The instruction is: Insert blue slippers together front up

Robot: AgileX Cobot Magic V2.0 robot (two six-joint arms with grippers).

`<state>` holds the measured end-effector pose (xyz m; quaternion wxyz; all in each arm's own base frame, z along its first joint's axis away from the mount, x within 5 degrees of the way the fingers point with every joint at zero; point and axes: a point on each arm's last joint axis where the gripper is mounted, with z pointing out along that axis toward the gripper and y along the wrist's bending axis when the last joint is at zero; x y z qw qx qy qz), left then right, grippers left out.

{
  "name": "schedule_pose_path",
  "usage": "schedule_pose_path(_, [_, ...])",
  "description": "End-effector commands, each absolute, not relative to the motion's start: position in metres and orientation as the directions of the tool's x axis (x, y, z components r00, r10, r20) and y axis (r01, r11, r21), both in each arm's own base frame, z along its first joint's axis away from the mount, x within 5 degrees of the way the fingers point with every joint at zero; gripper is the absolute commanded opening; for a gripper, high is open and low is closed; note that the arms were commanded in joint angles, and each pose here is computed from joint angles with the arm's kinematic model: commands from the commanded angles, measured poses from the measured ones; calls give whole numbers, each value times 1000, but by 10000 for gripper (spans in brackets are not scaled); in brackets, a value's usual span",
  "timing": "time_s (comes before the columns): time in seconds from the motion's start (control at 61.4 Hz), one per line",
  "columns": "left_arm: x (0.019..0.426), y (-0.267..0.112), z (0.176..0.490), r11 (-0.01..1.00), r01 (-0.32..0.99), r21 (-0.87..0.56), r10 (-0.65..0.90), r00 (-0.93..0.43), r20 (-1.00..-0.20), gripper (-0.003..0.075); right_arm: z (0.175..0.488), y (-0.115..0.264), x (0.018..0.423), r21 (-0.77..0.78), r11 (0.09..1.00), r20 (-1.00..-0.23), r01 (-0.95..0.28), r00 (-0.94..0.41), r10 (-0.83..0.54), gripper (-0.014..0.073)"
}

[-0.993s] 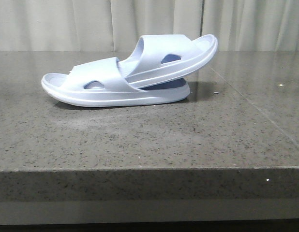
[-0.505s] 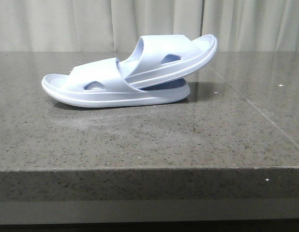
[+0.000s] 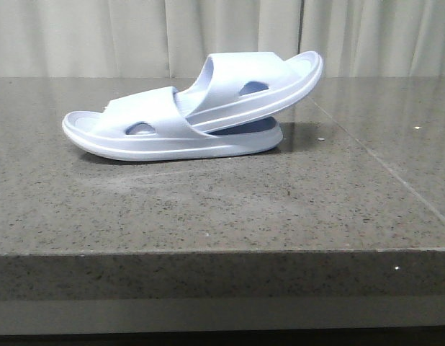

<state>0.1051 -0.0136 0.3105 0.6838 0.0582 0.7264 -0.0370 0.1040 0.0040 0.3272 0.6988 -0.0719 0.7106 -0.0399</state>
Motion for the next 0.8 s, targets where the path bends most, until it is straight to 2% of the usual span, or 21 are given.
schedule_pose_path(0.0, [105,-12,326,994,113,-7,-11,39,-999,-19,343,1,101,-160,987,-983,3,89,-160,-59])
schedule_pose_path(0.781, [105,-12,326,994,110,3,-2,43,-999,-19,343,1,101,-160,987,-983,3,89,-160,-59])
